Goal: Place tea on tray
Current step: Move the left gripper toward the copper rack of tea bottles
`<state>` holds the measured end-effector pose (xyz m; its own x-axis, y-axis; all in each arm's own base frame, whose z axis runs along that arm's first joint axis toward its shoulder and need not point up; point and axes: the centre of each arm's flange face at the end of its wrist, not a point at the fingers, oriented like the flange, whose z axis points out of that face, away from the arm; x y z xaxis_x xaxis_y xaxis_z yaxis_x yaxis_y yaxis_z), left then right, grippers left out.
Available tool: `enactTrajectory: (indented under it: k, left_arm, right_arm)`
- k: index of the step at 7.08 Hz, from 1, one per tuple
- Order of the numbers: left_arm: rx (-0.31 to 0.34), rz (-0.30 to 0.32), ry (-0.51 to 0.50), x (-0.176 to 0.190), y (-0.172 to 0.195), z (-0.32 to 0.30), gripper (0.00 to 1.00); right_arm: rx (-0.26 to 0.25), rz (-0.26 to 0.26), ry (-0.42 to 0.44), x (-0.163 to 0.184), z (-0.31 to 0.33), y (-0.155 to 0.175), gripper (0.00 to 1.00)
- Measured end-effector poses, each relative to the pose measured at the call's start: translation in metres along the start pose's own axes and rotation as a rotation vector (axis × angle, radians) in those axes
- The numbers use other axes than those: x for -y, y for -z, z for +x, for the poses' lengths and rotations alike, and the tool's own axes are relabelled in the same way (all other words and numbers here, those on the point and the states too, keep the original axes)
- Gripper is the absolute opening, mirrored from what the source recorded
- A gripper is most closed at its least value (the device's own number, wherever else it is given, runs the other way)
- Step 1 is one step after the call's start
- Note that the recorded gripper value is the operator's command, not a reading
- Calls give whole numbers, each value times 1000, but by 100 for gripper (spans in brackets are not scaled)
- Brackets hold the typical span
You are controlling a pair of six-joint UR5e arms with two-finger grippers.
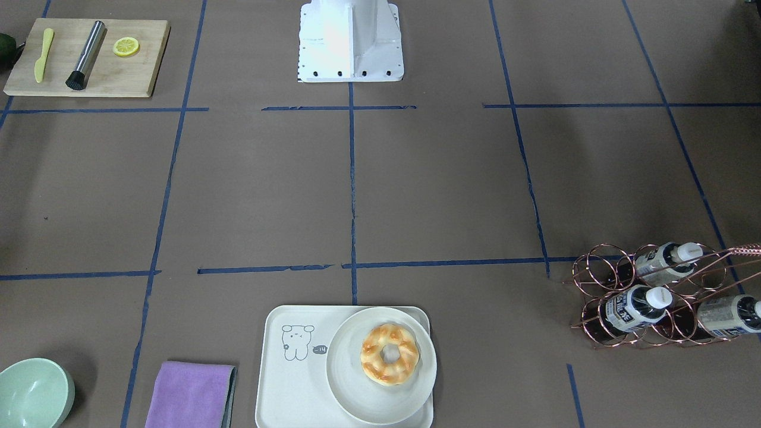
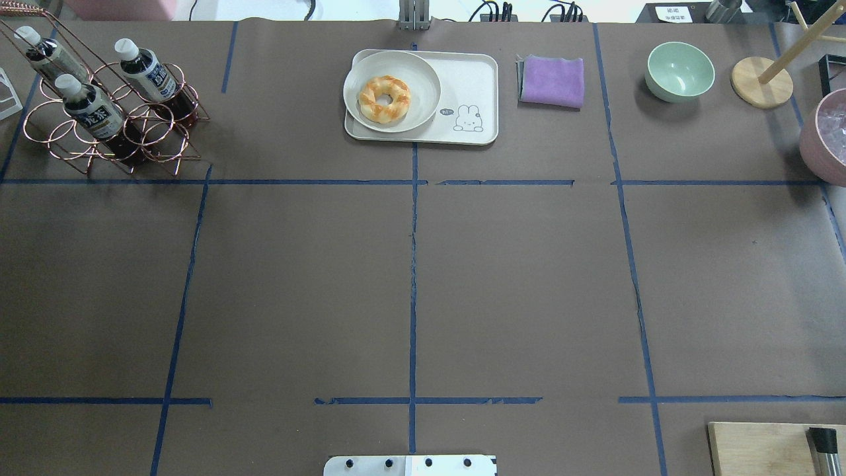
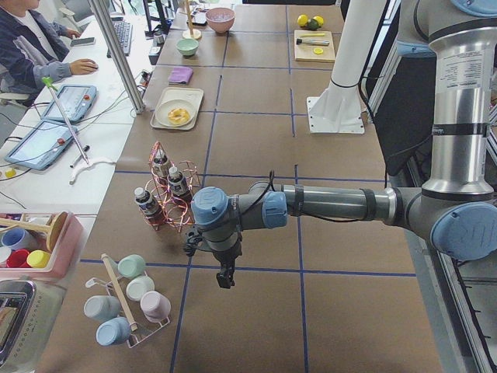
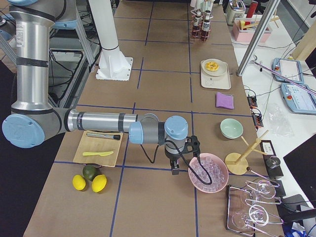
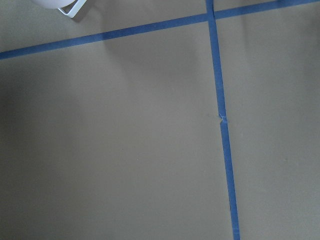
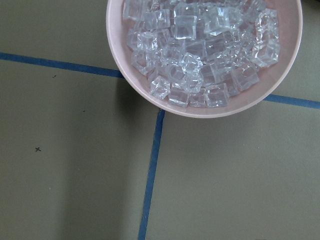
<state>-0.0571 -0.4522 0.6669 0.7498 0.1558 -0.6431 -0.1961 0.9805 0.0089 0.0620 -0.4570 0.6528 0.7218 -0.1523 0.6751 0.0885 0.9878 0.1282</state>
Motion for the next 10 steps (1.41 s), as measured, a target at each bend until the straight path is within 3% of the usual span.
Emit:
enactTrajectory:
  k: [3,5,7,10]
  left_arm:
    - [1,2,-2,1,1,0,100]
    - [38,10,-16,8,9,2,100]
    - [91,83,-76,47,46,21,100]
    - [106,195,-73,67,84,62,100]
  right_arm:
    - [0,0,-1,0,0,0,100]
    - [0,1,-1,0,0,0,100]
    - [0,1,0,0,-1,1,100]
    - [4,2,-2,0,-1,1,100]
